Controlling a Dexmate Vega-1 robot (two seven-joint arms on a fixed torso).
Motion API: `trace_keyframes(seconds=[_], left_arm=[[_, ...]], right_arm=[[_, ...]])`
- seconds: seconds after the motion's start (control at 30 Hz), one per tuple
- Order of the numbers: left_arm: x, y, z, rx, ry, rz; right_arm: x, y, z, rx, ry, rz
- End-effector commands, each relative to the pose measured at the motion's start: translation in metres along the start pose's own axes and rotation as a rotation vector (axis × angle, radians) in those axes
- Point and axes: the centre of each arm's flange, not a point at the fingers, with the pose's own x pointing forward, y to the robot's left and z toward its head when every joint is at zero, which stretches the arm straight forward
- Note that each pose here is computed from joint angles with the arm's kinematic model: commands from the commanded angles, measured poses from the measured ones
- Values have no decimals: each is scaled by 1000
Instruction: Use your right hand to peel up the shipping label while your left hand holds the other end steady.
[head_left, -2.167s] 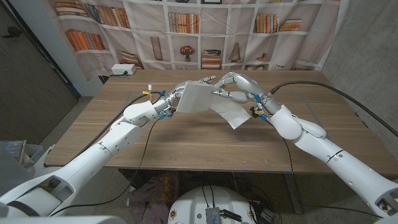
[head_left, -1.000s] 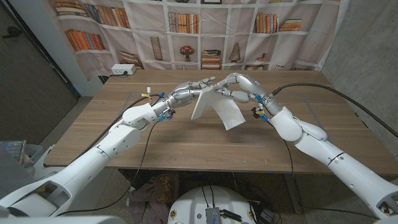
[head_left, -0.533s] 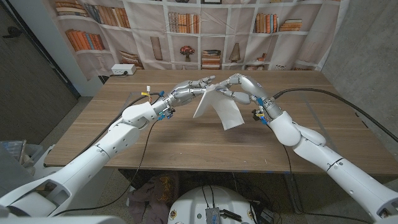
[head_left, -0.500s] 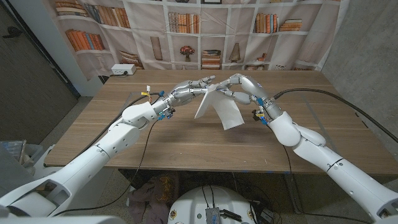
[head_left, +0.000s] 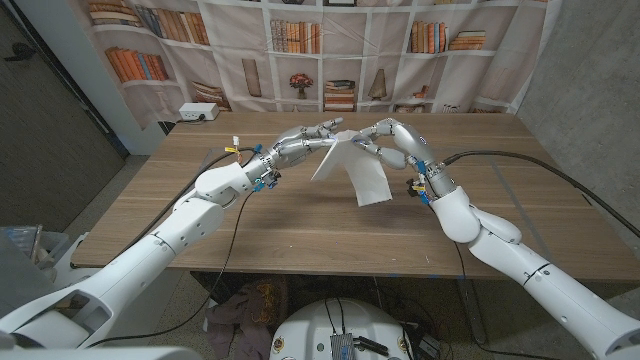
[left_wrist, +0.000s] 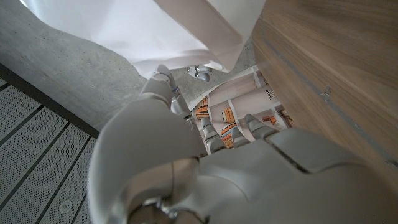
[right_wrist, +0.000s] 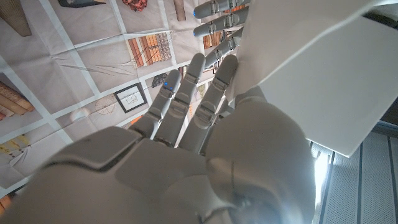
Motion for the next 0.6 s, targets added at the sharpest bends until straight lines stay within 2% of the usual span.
trace_keyframes(seconds=[0.03, 0.1, 0.2, 0.3, 0.6], left_arm=[[3, 4, 4, 9, -9, 8], [5, 4, 5, 13, -12, 12], [6, 4, 4, 6, -9, 10], [8, 4, 5, 12, -1, -4], [9, 7, 13, 31, -12, 12]], right_arm=[[-8, 7, 0, -18, 27, -88], [-11, 9, 1, -48, 25, -122], [-14, 10, 2, -119, -9, -123], [-16, 11, 2, -128, -13, -135], [-22, 13, -6, -126, 29, -181]])
